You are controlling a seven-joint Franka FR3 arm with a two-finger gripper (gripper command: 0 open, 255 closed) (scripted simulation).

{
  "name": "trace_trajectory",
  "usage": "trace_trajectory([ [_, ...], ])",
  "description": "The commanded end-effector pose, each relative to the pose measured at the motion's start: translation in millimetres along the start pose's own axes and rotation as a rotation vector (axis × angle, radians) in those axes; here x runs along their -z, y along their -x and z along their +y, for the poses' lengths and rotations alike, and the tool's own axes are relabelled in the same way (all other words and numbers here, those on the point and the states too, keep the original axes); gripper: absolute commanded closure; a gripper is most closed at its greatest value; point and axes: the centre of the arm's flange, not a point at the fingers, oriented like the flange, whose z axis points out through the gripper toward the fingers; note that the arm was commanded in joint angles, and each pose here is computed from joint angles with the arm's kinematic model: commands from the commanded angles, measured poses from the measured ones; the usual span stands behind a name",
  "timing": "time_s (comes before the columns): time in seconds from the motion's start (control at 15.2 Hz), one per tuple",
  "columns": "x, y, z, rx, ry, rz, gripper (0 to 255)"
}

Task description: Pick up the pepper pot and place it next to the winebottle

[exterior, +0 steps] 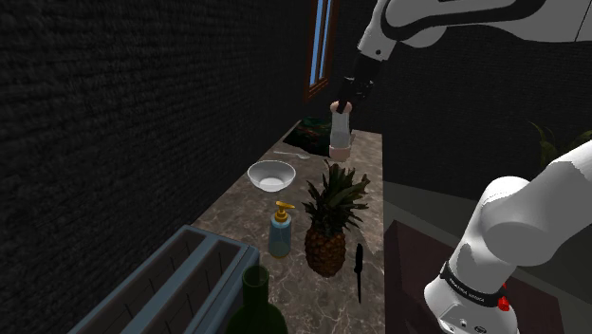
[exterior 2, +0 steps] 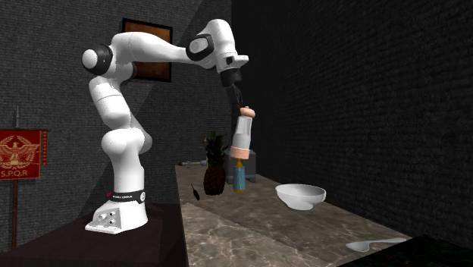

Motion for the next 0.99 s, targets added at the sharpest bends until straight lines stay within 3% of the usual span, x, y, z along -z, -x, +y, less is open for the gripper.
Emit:
trace_trajectory([
  [0.0,9.4,-2.0,-0.9,0.0,0.0,0.0,255],
  [0.92,81.0,-18.1,-9.8,0.0,0.0,0.0,255],
])
